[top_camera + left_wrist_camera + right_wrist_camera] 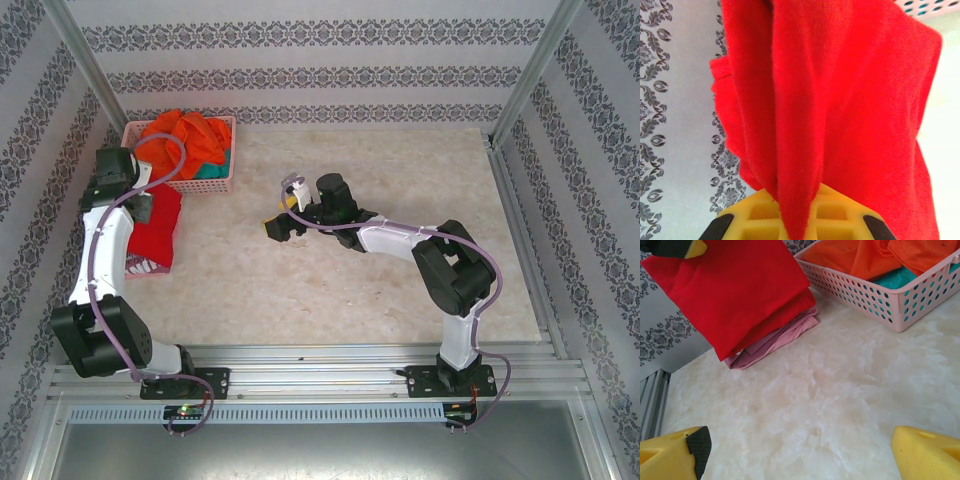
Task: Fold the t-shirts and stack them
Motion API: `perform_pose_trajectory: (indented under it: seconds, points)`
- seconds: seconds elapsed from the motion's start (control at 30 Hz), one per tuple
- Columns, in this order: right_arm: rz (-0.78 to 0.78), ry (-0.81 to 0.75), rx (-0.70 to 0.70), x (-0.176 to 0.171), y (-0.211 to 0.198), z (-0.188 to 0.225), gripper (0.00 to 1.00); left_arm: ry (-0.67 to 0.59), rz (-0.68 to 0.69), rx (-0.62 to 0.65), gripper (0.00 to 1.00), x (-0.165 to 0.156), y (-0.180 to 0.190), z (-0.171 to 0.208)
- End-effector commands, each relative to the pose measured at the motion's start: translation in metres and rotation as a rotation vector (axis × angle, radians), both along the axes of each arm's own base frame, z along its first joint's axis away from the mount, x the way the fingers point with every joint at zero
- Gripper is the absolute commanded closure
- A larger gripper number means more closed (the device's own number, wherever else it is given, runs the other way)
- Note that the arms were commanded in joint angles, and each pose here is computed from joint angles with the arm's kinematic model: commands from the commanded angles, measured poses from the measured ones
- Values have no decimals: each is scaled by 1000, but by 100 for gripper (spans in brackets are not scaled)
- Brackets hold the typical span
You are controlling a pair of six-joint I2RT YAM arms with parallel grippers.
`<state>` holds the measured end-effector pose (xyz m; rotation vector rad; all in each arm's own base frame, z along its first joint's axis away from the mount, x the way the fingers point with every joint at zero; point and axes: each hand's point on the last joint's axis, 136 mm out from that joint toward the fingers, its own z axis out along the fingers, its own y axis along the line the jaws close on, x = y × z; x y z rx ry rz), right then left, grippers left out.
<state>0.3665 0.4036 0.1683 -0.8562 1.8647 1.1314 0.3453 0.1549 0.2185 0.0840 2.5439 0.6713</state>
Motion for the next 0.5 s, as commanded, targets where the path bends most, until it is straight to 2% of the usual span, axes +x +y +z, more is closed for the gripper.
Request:
perform_pose_trajectory:
  seconds: [0.0, 0.2, 0.47]
  points:
    - [13, 4, 17, -1, -2, 3, 7, -1, 46, 70, 100, 1, 22, -5]
    - [4, 8, 11, 1, -6, 5, 7, 47, 67, 61, 100, 9, 31, -33]
    - [8, 40, -1, 0, -6, 1, 8, 81, 139, 89, 100, 6, 61, -57]
